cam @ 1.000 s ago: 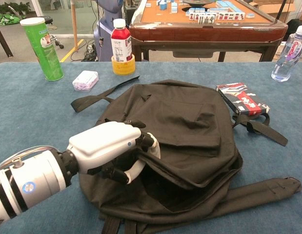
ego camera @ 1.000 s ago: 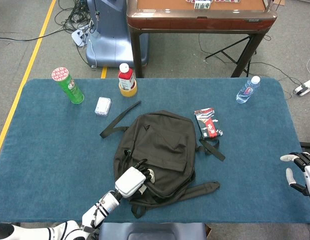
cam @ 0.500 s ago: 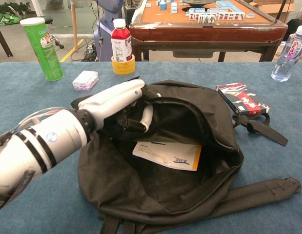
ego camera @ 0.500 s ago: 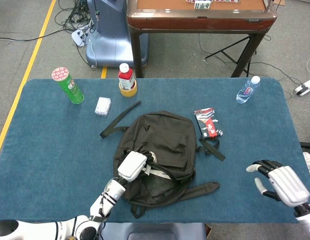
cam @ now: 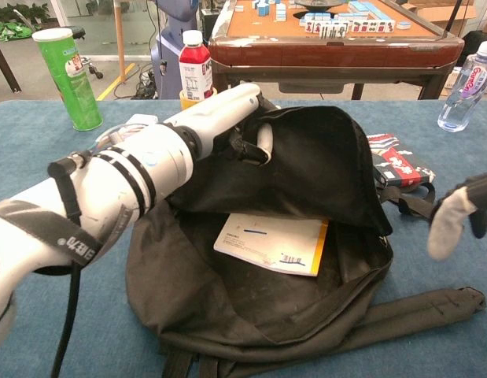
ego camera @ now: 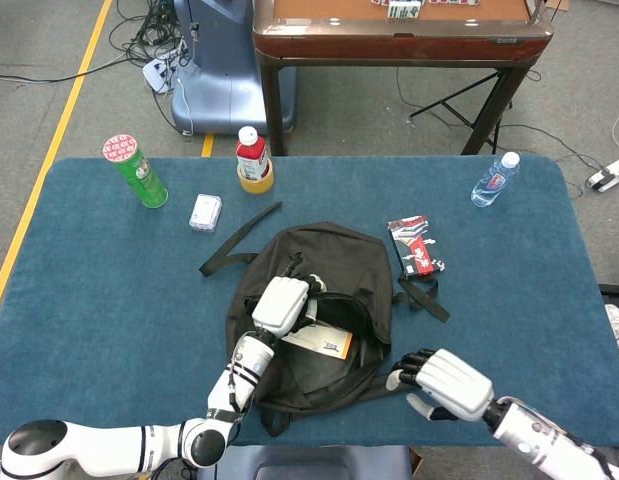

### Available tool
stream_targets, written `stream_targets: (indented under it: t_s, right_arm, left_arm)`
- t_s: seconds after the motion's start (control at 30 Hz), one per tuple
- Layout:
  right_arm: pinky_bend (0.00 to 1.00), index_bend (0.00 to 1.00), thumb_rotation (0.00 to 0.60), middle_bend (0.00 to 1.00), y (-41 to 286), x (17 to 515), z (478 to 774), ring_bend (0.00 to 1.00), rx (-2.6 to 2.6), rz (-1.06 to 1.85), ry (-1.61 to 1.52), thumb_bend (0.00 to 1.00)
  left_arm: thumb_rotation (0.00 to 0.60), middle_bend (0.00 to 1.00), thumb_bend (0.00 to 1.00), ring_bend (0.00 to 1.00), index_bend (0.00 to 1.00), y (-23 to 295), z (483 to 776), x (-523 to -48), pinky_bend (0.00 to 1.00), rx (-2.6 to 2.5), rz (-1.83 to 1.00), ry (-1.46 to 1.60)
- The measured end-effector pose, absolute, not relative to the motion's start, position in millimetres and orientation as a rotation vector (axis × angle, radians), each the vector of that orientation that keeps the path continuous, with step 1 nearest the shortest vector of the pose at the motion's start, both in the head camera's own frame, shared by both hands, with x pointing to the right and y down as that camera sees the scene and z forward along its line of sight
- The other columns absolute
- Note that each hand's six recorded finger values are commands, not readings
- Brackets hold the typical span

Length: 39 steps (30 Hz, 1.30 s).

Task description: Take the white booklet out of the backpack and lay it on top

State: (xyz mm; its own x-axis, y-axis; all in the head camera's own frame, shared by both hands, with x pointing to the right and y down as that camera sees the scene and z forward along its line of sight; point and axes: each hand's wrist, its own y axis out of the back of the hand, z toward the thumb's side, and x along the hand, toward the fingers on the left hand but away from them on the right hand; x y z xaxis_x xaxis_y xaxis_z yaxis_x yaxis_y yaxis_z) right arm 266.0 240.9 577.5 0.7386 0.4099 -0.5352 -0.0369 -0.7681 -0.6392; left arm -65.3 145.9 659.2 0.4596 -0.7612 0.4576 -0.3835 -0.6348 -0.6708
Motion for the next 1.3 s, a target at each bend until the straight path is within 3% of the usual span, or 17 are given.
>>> stream_targets:
  t_s: [0.33, 0.67, 1.3]
  right_arm:
    - [0.39, 0.38, 0.600, 0.38, 241.1, 218.7, 620.4, 0.30, -2.280, 0.820, -0.194, 0.51]
    - [0.39, 0.38, 0.600, 0.39, 231.8, 210.4, 658.3, 0.30, -2.193, 0.792, -0.216, 0.51]
    - [0.39, 0.37, 0.600, 0.39, 229.3, 197.3, 709.7, 0.30, -2.118, 0.847, -0.239, 0.25]
  left_arm:
    - [0.600, 0.44, 0.81, 0.36, 0.64, 138.6, 661.7, -65.8, 0.07, -2.249, -1.116, 1.009]
    - [0.600, 0.44, 0.81, 0.36, 0.62, 129.5, 660.3, -65.8, 0.07, -2.272, -1.151, 1.044]
    - [0.600, 0.44, 0.81, 0.36, 0.61, 128.2, 662.2, -55.4, 0.07, -2.310, -1.184, 1.069]
